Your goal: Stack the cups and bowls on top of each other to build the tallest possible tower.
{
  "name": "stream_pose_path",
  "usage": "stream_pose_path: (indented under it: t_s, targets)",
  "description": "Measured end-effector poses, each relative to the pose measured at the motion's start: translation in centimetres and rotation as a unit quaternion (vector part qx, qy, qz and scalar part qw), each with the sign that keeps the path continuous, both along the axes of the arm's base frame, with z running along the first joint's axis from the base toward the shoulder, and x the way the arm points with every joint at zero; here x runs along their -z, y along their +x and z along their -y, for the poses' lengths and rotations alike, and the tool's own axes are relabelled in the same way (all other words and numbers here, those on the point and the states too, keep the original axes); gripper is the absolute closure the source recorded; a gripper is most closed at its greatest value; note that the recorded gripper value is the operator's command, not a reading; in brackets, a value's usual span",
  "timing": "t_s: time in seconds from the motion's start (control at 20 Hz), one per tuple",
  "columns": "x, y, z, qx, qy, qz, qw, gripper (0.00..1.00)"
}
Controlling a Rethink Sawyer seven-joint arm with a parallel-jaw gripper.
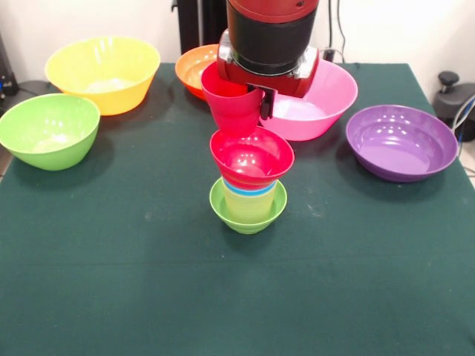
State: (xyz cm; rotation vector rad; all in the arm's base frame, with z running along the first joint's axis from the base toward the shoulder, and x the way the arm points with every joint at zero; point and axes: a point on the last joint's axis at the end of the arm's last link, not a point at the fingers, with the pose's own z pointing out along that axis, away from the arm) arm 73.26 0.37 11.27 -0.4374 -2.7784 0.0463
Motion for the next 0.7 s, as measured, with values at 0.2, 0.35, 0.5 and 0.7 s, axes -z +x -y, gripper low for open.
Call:
stream_pose_path:
  t_s: [0.2, 0.35, 0.5, 0.7]
  targets:
    - [0.09, -0.03, 0.00, 0.000, 0.000, -0.001, 1.0000, 1.00]
    - [0.25, -0.08, -0.02, 0.000, 0.000, -0.002, 1.0000, 1.00]
    - [0.47, -0.14, -0.03, 0.000, 0.001, -0.004, 1.0000, 1.00]
    - [0.87, -0.09, 0.00, 0.000, 0.000, 0.000, 1.0000, 1.00]
